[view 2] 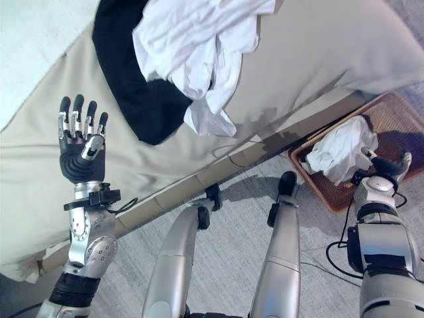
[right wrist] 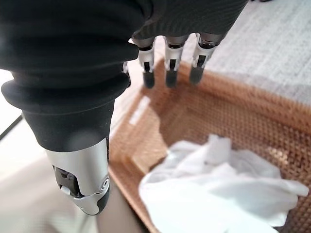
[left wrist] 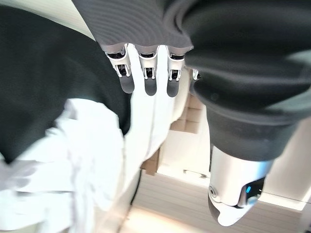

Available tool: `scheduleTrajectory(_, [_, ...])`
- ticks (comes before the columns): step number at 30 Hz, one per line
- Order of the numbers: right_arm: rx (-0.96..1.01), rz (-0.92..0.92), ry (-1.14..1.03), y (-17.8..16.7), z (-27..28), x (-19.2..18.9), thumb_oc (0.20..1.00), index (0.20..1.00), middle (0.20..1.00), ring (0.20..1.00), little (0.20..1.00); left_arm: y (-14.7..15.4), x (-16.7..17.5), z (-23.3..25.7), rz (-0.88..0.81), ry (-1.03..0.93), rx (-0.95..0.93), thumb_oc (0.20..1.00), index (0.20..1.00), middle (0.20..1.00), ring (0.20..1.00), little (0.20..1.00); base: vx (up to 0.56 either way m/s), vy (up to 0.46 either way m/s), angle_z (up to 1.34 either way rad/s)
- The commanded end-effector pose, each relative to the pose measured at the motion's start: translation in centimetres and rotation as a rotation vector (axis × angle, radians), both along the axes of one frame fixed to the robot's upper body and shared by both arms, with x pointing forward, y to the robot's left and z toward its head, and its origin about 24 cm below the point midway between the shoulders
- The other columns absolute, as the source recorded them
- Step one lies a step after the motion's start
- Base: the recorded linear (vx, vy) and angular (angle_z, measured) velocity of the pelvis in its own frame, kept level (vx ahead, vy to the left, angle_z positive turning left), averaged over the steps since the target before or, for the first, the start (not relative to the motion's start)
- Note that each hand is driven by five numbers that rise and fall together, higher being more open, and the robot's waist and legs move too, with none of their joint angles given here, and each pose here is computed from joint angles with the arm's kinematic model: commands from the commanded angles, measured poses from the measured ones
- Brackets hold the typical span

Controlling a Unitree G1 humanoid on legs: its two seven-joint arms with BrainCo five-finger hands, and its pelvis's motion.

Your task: Pick up clothes into the bucket

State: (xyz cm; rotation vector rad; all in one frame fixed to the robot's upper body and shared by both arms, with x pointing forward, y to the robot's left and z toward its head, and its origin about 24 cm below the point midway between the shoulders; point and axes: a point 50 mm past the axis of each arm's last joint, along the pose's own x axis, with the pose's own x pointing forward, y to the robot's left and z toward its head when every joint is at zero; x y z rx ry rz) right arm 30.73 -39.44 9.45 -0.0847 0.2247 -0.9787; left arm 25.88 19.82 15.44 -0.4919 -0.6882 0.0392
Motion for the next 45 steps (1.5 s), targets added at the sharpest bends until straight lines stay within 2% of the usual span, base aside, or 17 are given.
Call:
scheduleTrajectory(1, [-0.004, -0.007, 0.096, -0.8, -1.8, -1.6, 1.000, 1.000, 1.000, 1.000, 1.000, 1.0, -0.6, 0.0, 0.039, -0.045, -0.024, 1.000, 1.000, 1.000, 1.000, 1.000, -0.07, -0.044, 0.01])
scheduleTrajectory(8, [0.042, -0.026, 0.140, -0.5, -4.6, -3.2, 1.000, 1.000, 1.000, 1.000, 1.000, 1.3, -0.2, -0.4, 0.061, -0.019, 0.002, 1.000, 1.000, 1.000, 1.000, 1.000, 0.04, -0.044, 0.04])
scheduleTrajectory(11, [0.016, 0.032, 0.098, 1.1, -5.4, -2.5, 1.000, 1.000, 1.000, 1.000, 1.000, 1.8, 0.1, -0.6, 0.110, 0.002, 0.031, 1.000, 1.000, 1.000, 1.000, 1.000, 0.09, -0.061, 0.10])
scheduleTrajectory(12, [-0.004, 0.117, 0.026, 3.4, -5.9, -1.4, 1.000, 1.000, 1.000, 1.000, 1.000, 2.1, 0.4, -0.6, 0.169, 0.019, 0.079, 1.000, 1.000, 1.000, 1.000, 1.000, 0.04, -0.031, -0.01])
scheduleTrajectory(14, [-0.002, 0.160, -0.018, 4.6, -6.2, -1.2, 1.000, 1.000, 1.000, 1.000, 1.000, 2.1, 0.5, -1.1, 0.198, 0.047, 0.124, 1.000, 1.000, 1.000, 1.000, 1.000, 0.07, -0.044, -0.08])
scheduleTrajectory(15, [0.010, 0.275, -0.125, 8.0, -6.5, -0.5, 1.000, 1.000, 1.000, 1.000, 1.000, 2.5, 0.7, -1.7, 0.262, 0.092, 0.191, 1.000, 1.000, 1.000, 1.000, 1.000, 0.07, -0.042, -0.05])
scheduleTrajectory(16, [0.010, 0.274, -0.125, 8.0, -6.5, -0.6, 1.000, 1.000, 1.000, 1.000, 1.000, 2.5, 0.7, -1.7, 0.263, 0.092, 0.193, 1.000, 1.000, 1.000, 1.000, 1.000, 0.11, -0.051, -0.06])
scheduleTrajectory(17, [-0.032, 0.398, -0.195, 10.7, -5.9, -0.3, 1.000, 1.000, 1.000, 1.000, 1.000, 2.7, 1.2, -2.7, 0.310, 0.163, 0.285, 1.000, 1.000, 1.000, 1.000, 1.000, 0.08, -0.030, -0.06])
scheduleTrajectory(19, [-0.046, 0.420, -0.210, 11.3, -5.9, -0.6, 1.000, 1.000, 1.000, 1.000, 1.000, 2.6, 1.4, -3.0, 0.326, 0.178, 0.332, 1.000, 1.000, 1.000, 1.000, 1.000, 0.06, -0.022, -0.08])
scheduleTrajectory(23, [-0.068, 0.621, -0.302, 15.7, -4.9, -0.6, 1.000, 1.000, 1.000, 1.000, 1.000, 2.1, 4.0, -4.0, 0.462, 0.282, 0.607, 1.000, 1.000, 1.000, 1.000, 1.000, 0.00, 0.014, 0.04])
scheduleTrajectory(24, [-0.068, 0.620, -0.302, 15.7, -4.9, -0.6, 1.000, 1.000, 1.000, 1.000, 1.000, 2.0, 4.0, -4.0, 0.464, 0.280, 0.608, 1.000, 1.000, 1.000, 1.000, 1.000, -0.02, 0.054, 0.08])
scheduleTrajectory(25, [-0.119, 0.722, -0.325, 17.6, -4.0, -0.3, 1.000, 1.000, 1.000, 1.000, 1.000, 1.9, 5.5, -3.9, 0.526, 0.301, 0.764, 1.000, 1.000, 1.000, 1.000, 1.000, -0.04, 0.048, -0.02])
scheduleTrajectory(26, [-0.130, 0.753, -0.336, 18.3, -3.6, -0.1, 1.000, 1.000, 1.000, 1.000, 1.000, 1.8, 6.2, -3.9, 0.551, 0.313, 0.822, 1.000, 1.000, 1.000, 1.000, 1.000, -0.04, 0.048, -0.01])
scheduleTrajectory(30, [-0.155, 0.852, -0.367, 20.7, -2.7, 0.5, 1.000, 1.000, 1.000, 1.000, 1.000, 1.9, 7.9, -2.9, 0.641, 0.312, 0.951, 1.000, 1.000, 1.000, 1.000, 1.000, -0.06, 0.052, -0.02])
scheduleTrajectory(32, [-0.190, 0.942, -0.422, 23.2, -1.2, 1.1, 1.000, 1.000, 1.000, 1.000, 1.000, 3.1, 9.4, -2.1, 0.754, 0.362, 1.004, 1.000, 1.000, 1.000, 1.000, 1.000, -0.06, 0.058, -0.03])
scheduleTrajectory(39, [-0.240, 1.032, -0.562, 25.9, 2.0, 1.5, 1.000, 1.000, 1.000, 1.000, 1.000, 6.4, 11.0, 1.3, 0.990, 0.407, 1.058, 1.000, 1.000, 1.000, 1.000, 1.000, -0.08, 0.027, -0.02])
scheduleTrajectory(45, [-0.273, 1.015, -0.592, 26.0, 3.0, 1.9, 1.000, 1.000, 1.000, 1.000, 1.000, 8.7, 11.4, 3.7, 1.148, 0.454, 1.075, 1.000, 1.000, 1.000, 1.000, 1.000, -0.09, -0.005, 0.07])
